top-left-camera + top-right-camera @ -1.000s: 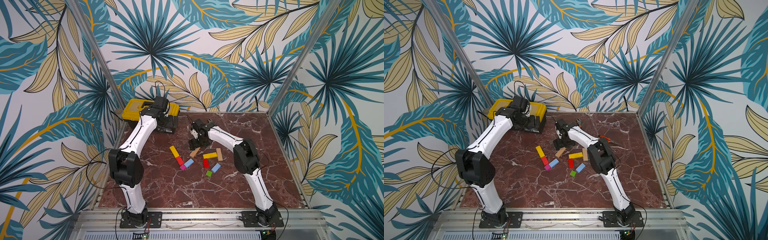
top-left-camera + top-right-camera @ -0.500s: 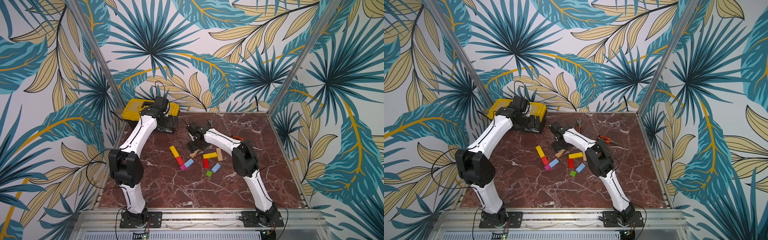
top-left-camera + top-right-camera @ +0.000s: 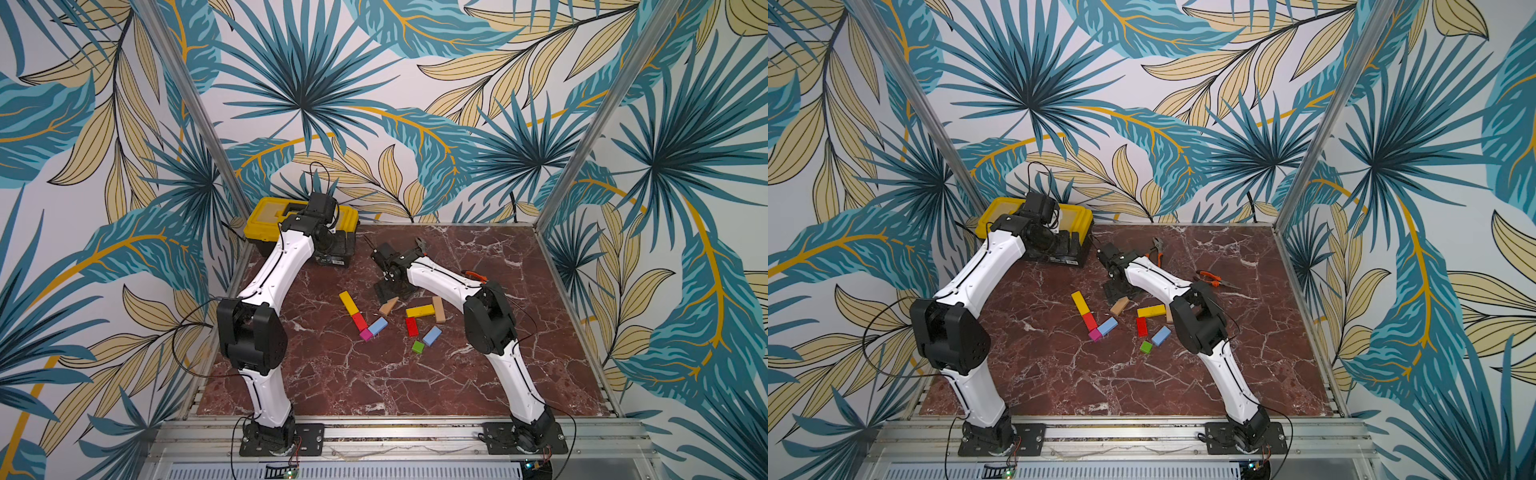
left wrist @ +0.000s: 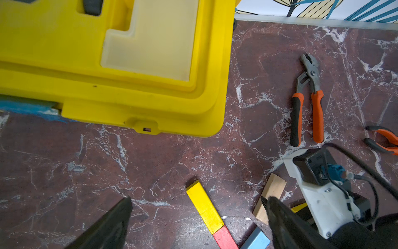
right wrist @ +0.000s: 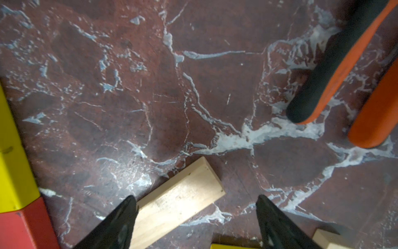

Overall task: Assemble the letter v with building blocks
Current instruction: Assemble the building block at the center of the board.

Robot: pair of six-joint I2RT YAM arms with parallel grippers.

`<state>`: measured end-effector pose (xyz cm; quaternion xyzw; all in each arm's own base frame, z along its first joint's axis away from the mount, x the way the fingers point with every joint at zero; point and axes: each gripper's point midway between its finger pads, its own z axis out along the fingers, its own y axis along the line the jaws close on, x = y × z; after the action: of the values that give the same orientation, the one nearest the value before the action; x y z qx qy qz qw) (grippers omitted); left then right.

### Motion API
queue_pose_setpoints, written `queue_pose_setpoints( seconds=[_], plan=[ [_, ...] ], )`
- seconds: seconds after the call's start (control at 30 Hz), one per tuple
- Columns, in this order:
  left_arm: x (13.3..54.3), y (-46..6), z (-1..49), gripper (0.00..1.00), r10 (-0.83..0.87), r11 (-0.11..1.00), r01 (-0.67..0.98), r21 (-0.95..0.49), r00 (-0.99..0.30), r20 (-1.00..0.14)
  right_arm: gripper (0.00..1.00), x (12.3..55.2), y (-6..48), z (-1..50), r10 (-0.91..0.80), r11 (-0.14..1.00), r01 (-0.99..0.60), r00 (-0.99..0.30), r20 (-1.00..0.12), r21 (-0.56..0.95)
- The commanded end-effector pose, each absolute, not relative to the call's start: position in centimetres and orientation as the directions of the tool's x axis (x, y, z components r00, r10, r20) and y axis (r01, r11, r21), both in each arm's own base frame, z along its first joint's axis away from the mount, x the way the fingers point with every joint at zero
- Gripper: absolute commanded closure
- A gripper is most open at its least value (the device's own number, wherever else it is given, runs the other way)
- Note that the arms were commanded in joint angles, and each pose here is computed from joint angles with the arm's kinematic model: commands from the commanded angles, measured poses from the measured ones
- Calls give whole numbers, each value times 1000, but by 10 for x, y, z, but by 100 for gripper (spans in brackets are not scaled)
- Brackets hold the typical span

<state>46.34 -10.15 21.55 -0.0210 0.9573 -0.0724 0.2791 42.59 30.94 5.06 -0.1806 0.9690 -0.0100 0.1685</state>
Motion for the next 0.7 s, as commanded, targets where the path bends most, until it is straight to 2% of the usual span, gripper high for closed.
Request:
queue_pose_setpoints(
  seconds=[0.0, 0.67],
  plan=[
    [464, -95, 216, 1, -84, 990, -8, -142, -839, -538, 12, 425, 305, 46, -343, 939, -326, -886, -311, -106],
    [465, -84, 215, 1, -107, 990, -38, -137, -838, -536, 12, 427, 307, 26, -346, 938, -319, -892, -292, -136]
  ],
)
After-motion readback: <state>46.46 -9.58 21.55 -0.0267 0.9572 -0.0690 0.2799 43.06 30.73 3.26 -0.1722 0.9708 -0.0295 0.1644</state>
